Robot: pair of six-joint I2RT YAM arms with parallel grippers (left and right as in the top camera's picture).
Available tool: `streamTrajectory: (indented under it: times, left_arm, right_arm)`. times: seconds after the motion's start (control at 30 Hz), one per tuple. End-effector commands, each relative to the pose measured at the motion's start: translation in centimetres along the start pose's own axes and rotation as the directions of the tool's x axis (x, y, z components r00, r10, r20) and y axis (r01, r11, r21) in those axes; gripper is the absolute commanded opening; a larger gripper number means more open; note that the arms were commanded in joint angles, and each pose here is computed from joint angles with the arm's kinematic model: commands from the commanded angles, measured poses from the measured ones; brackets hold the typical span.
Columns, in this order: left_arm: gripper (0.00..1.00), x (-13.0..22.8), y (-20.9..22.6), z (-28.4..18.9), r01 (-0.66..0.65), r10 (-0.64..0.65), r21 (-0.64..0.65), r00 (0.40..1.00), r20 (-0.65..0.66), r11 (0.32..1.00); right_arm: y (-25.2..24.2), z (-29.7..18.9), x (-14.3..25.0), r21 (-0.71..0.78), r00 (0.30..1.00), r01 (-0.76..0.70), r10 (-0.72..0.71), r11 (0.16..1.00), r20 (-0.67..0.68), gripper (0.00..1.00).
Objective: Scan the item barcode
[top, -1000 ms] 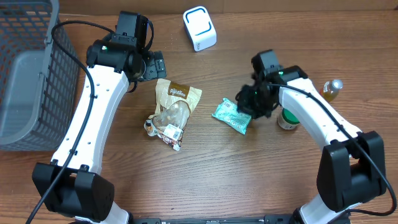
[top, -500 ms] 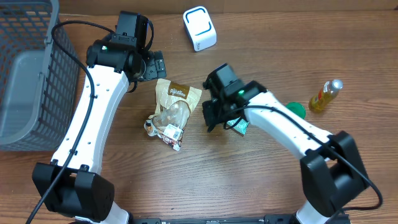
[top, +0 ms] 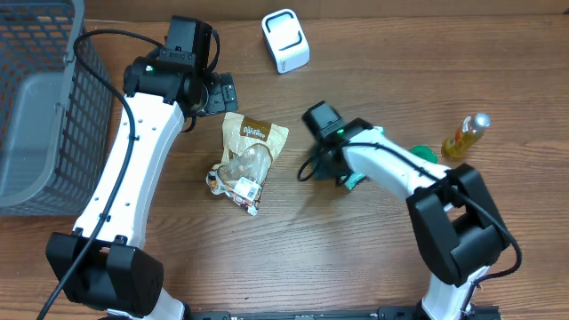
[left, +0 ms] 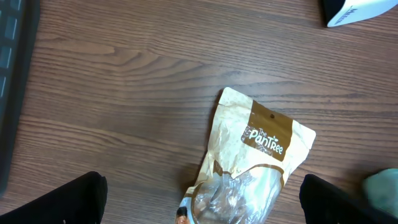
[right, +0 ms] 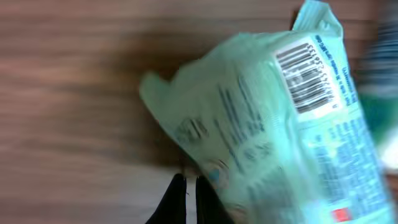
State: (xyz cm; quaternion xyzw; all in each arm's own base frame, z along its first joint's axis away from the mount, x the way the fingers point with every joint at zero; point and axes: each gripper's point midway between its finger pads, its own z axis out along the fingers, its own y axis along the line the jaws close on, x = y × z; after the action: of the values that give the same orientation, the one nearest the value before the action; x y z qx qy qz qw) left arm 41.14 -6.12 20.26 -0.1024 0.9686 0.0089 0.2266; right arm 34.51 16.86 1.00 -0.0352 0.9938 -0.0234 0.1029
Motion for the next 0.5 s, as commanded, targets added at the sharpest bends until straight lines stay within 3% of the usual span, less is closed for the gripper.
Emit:
streamTrajectory:
  times: [0.0, 0.17, 0.3, 0.4, 0.47]
  left_arm:
    - [1.00, -0.6, -0.1, -0.9, -0.015, 0.015, 0.004, 0.999, 0.030, 1.000]
    - [1.00, -0.6, -0.1, -0.9, -0.015, 0.015, 0.004, 0.999, 0.030, 1.000]
    - [1.00, -0.6, -0.2, -0.9, -0.015, 0.015, 0.004, 0.999, 0.030, 1.000]
    - [1.00, -0.6, -0.1, -0.9, -0.015, 0.015, 0.004, 0.999, 0.030, 1.000]
    - [1.00, -0.6, -0.2, -0.9, -0.015, 0.015, 0.004, 0.999, 0.030, 1.000]
  right_arm:
    - [-4.6, 0.2, -1.1, 0.118, 0.995, -0.100, 0.098, 0.988, 0.028, 0.04]
    - [-6.5, 0.4, -1.7, 0.098, 0.986, -0.166, 0.165, 0.981, 0.016, 0.04]
    - [-5.3, -0.7, -3.0, 0.012, 0.985, -0.173, 0.173, 0.985, 0.014, 0.04]
    - [-1.7, -3.2, -3.8, -0.176, 0.996, -0.087, 0.083, 0.981, -0.030, 0.09]
    - [1.5, -5.4, -4.6, -0.353, 0.998, -0.058, 0.047, 0.934, -0.038, 0.18]
